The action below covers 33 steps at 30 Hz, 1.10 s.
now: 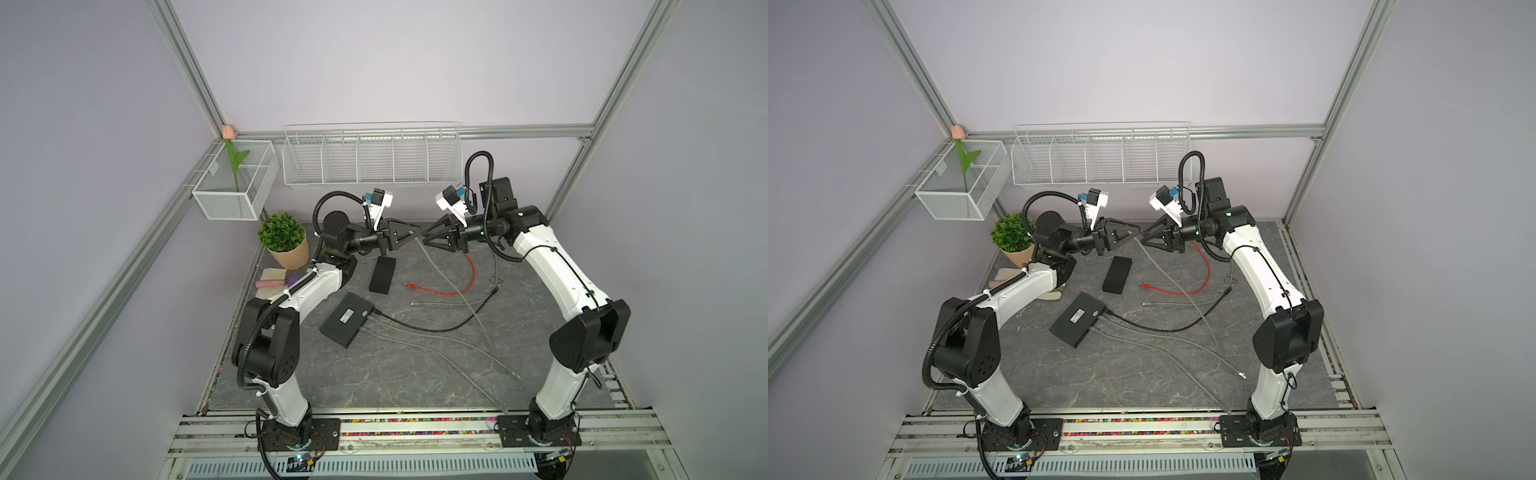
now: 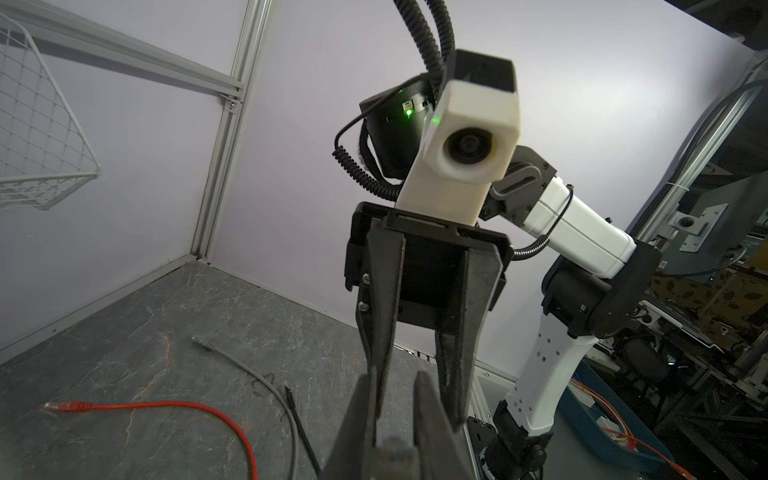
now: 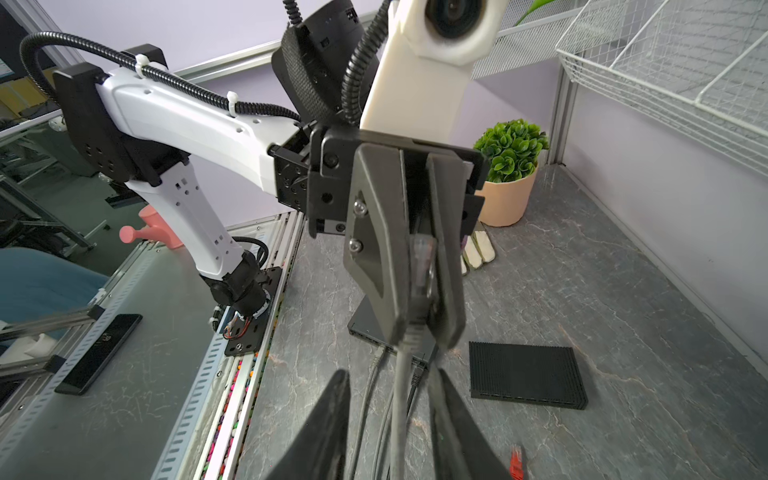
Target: Insert the plug into the switch port
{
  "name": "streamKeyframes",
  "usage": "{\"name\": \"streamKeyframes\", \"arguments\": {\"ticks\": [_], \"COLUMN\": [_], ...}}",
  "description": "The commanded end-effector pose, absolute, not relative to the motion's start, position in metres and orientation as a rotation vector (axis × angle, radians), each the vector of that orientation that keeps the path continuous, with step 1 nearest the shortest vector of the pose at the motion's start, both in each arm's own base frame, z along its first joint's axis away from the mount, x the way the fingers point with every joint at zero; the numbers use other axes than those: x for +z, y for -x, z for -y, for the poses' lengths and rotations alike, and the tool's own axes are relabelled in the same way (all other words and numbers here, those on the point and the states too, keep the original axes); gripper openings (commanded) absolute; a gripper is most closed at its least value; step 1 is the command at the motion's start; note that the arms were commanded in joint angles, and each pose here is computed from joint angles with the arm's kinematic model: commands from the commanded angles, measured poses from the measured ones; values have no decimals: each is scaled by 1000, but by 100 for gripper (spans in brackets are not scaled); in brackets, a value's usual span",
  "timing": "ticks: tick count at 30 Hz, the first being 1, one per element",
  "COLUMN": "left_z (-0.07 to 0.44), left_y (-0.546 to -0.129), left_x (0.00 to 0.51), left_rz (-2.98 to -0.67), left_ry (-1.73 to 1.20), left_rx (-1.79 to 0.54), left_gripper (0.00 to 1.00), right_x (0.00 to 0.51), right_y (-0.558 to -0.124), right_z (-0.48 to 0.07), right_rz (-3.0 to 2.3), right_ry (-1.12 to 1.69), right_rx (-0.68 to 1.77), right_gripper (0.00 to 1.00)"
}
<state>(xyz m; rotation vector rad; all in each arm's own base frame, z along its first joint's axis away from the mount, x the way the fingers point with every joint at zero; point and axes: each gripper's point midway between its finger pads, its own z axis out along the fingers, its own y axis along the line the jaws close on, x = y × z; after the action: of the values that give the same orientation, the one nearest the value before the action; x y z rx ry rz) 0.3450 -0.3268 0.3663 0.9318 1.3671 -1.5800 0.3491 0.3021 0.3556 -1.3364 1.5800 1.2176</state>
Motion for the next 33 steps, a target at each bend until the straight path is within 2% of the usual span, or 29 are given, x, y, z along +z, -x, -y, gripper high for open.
{"name": "streamKeyframes", "arguments": {"ticks": [1,8,10,13,23,28,33], "left_z": [331,330,330,330,328,328,330], "left_y": [-342,-343,-343,-341,-336,-335,-336], "left_x": [372,371,370,372,378,378,376], "left_rz": [-1348,-1361,-1365,-1360,-1345,-1343,-1347], "left_ry": [-969,-971,-972,-976,-986,-985,-985], "left_rx": [-1551,-1532,-1532,-1532,-1532,-1537,-1542], "left_gripper": [0,0,0,0,0,0,0], "right_x": [338,330,328,323,318,317,317], "right_y": [-340,-337,-335,-338,-343,-342,-337], "right_z": [-306,-314,-312,-309,-297,-301,-304], "right_rz": [-1673,-1703,-1712,-1745,-1756,-1741,-1731], "right_ry": [1386,1425,1433,1434,1414,1421,1458], "right_rx": [1259,1240,1229,1184,1195,1221,1231], "right_gripper": [31,27,28,35,35,28,28]}}
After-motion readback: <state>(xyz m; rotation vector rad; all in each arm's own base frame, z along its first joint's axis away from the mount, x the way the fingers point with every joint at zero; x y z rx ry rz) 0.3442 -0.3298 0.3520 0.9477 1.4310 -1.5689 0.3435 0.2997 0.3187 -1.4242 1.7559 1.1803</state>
